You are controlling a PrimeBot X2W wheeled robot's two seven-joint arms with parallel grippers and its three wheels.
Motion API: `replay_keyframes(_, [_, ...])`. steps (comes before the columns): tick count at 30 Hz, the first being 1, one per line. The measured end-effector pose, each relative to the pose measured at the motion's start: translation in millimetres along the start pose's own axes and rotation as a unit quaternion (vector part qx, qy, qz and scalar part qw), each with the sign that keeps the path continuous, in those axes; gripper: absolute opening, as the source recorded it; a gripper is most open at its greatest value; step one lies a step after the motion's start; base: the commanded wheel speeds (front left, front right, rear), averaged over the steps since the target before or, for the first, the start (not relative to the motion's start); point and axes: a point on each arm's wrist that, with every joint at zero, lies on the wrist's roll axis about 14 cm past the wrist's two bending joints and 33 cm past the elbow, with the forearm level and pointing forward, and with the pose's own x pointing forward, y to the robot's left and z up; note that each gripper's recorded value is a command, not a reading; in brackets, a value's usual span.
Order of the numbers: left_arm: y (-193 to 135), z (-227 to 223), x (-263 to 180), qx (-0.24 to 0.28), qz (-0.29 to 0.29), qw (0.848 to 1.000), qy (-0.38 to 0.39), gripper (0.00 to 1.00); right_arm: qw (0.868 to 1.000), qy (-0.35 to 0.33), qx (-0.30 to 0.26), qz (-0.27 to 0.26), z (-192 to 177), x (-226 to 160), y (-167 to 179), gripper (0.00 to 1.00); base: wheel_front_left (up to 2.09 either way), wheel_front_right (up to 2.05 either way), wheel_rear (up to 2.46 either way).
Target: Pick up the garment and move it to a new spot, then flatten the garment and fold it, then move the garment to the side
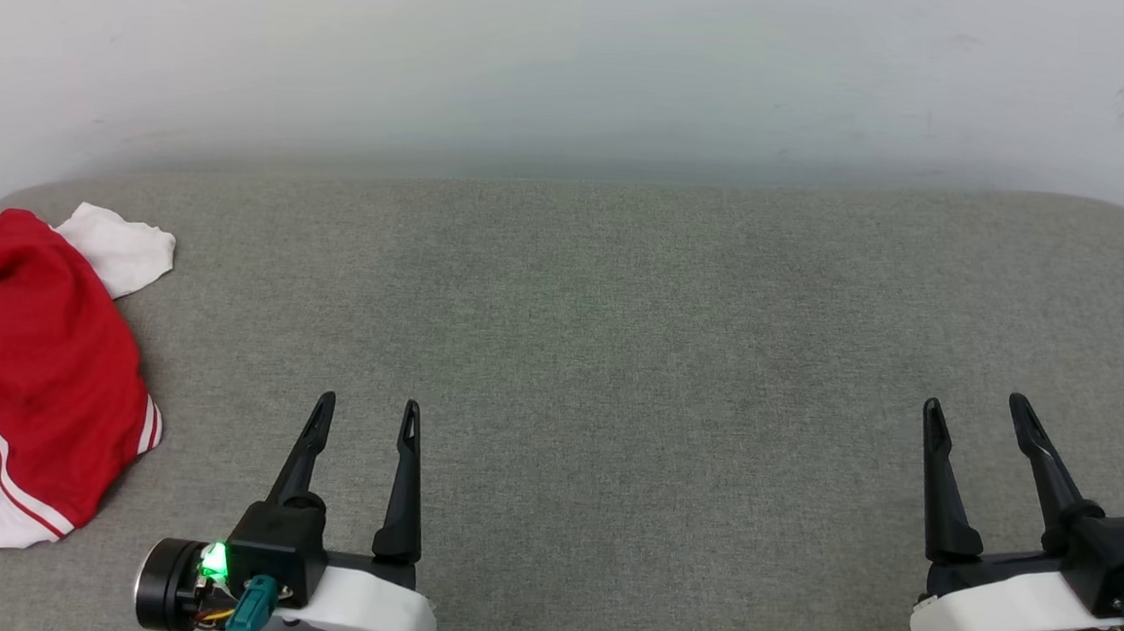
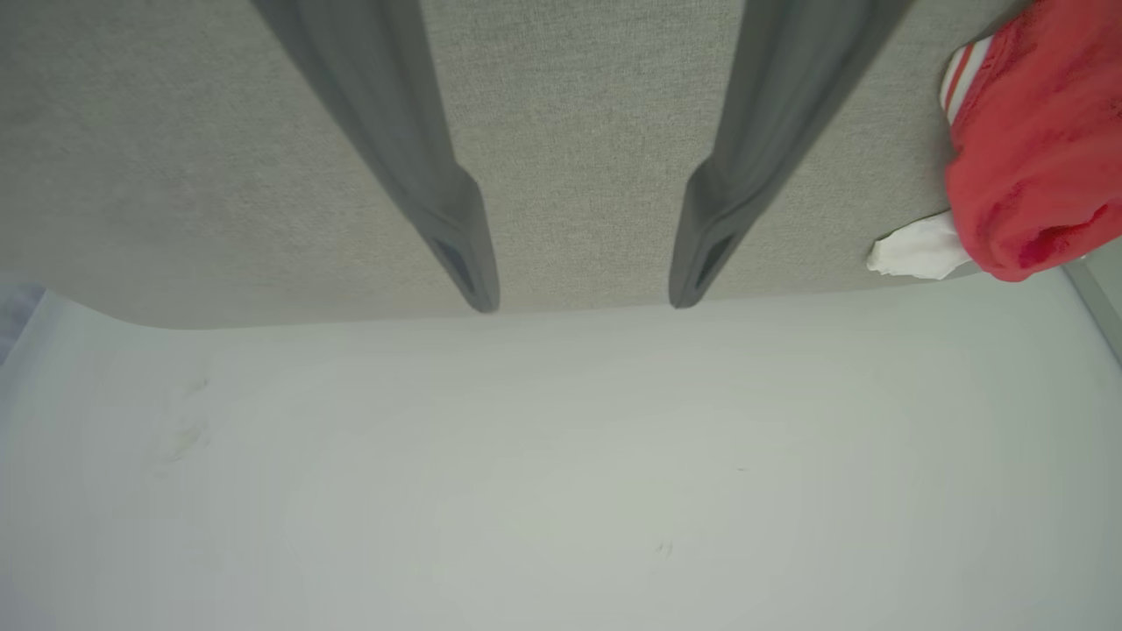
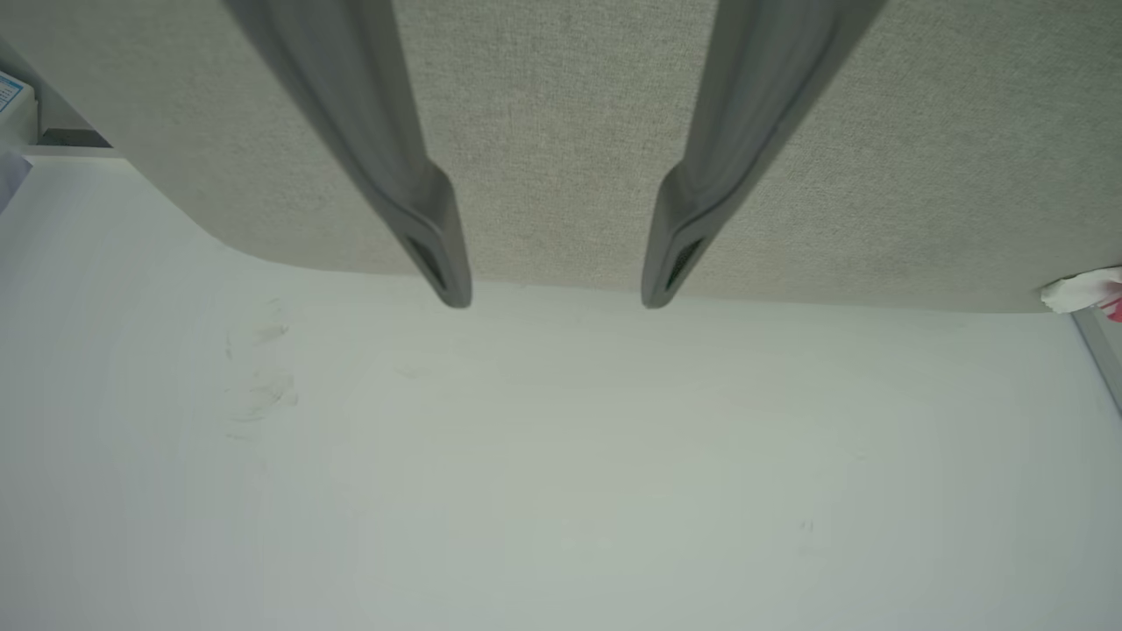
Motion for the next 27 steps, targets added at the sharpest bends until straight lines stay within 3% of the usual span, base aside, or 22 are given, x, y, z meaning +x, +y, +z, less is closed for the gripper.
replay_keyframes(5, [-3, 4, 0, 0.013, -0.001, 1.0, -0.011, 1.0, 1.0, -0.004, -0.013, 0.005, 1, 1, 2, 1.0, 0.0, 0.0, 0.0])
replay_keyframes(9, [-5, 11, 3, -0.018, -0.005, 1.0, -0.022, 1.0, 1.0, -0.012, -0.017, 0.013, 5, 2, 8, 1.0, 0.0, 0.0, 0.0])
replay_keyframes(16, [11, 3, -1, -0.064, 0.01, 0.998, -0.017, 1.0, 0.999, -0.031, 0.034, 0.003, 12, 2, 4, 1.0, 0.0, 0.0, 0.0])
replay_keyframes(27, [13, -23, -11, -0.005, -0.01, 1.0, 0.014, 1.0, 0.999, -0.013, 0.048, -0.01, -3, -6, -2, 1.0, 0.0, 0.0, 0.0])
